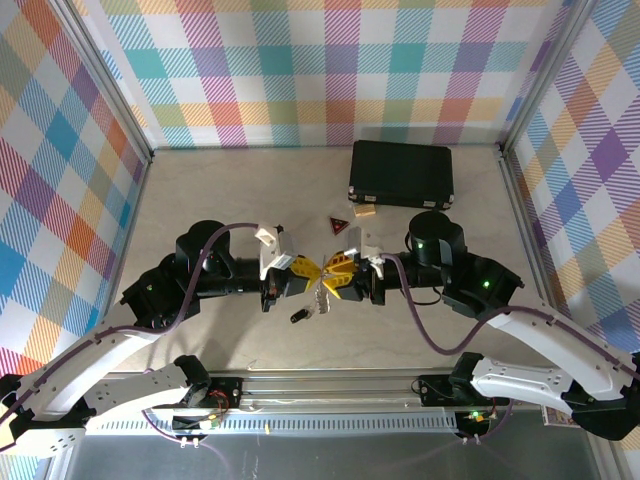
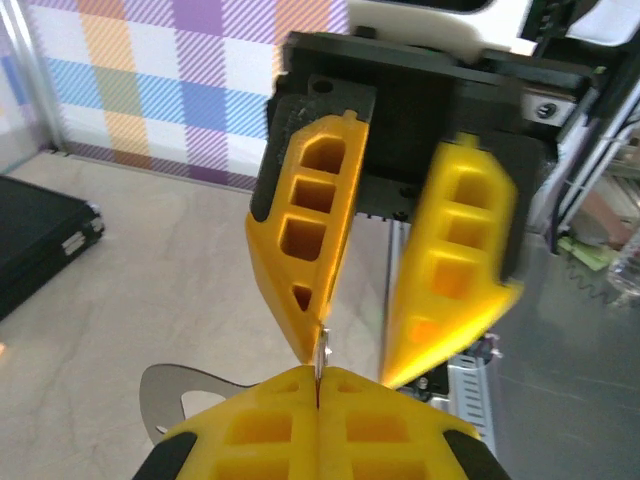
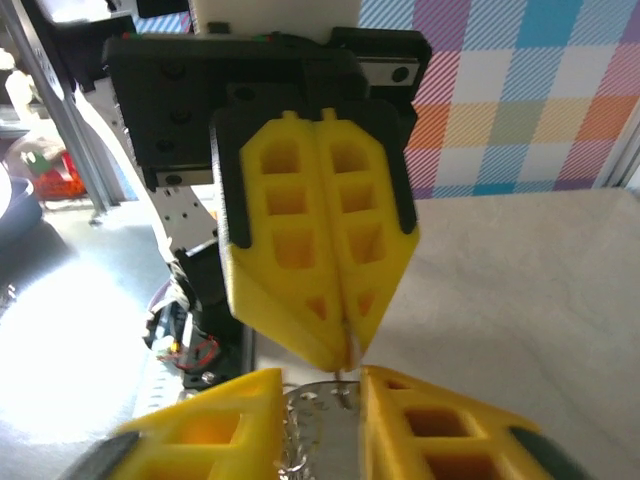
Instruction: Put the keys on the keyring
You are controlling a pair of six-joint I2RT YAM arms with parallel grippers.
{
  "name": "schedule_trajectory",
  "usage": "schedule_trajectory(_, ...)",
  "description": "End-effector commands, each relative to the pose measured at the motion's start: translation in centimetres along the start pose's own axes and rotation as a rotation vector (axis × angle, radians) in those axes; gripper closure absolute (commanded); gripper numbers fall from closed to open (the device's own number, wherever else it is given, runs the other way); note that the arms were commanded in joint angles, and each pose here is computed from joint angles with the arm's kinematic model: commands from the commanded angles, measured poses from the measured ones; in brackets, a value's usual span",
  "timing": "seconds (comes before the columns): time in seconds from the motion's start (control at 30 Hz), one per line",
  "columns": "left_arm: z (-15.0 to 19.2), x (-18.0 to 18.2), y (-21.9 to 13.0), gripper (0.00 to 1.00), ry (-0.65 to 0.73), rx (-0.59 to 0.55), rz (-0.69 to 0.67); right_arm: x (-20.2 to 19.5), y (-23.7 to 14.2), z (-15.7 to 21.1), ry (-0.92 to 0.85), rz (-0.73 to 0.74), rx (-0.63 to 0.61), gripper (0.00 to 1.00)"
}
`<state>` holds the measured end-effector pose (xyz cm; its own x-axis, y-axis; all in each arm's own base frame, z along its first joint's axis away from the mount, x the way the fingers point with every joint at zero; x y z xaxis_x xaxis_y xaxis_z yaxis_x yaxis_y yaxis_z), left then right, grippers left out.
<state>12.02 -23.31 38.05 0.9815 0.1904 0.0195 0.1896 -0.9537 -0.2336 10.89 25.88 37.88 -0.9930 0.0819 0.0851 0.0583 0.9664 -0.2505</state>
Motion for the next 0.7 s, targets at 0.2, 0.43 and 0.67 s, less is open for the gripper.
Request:
schedule_trajectory(0.2, 1.3, 1.8, 0.2, 1.0, 0.0, 0.009, -0.118, -0.6, -1.0, 0.7, 0.124, 0.078, 0.039, 0.27)
schedule_trajectory(0.43, 2.5, 2.8, 0.4, 1.0, -0.044, 0.016, -0.158, -1.7, -2.0, 4.5, 0.287, 0.147, 0.085, 0.04)
schedule_trajectory(0.67, 3.9, 4.7, -0.6, 1.0, -0.115, 0.052, -0.302, -6.2, -1.7, 8.9, 0.478, 0.296, 0.143, 0.03)
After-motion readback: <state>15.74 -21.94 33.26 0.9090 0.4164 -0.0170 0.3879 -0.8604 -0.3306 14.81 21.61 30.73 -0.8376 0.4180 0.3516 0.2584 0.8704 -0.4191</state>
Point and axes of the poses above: each hand's point on the last joint's axis, 136 mm out from that joint toward the fingers, its own y axis out along the fingers, its own x axis along the line the jaws close on, z = x × y, the point moved 5 cm from there along -y, back along the fingers, and after that the axes turned 6 degrees about y, right-handed, at the moved point
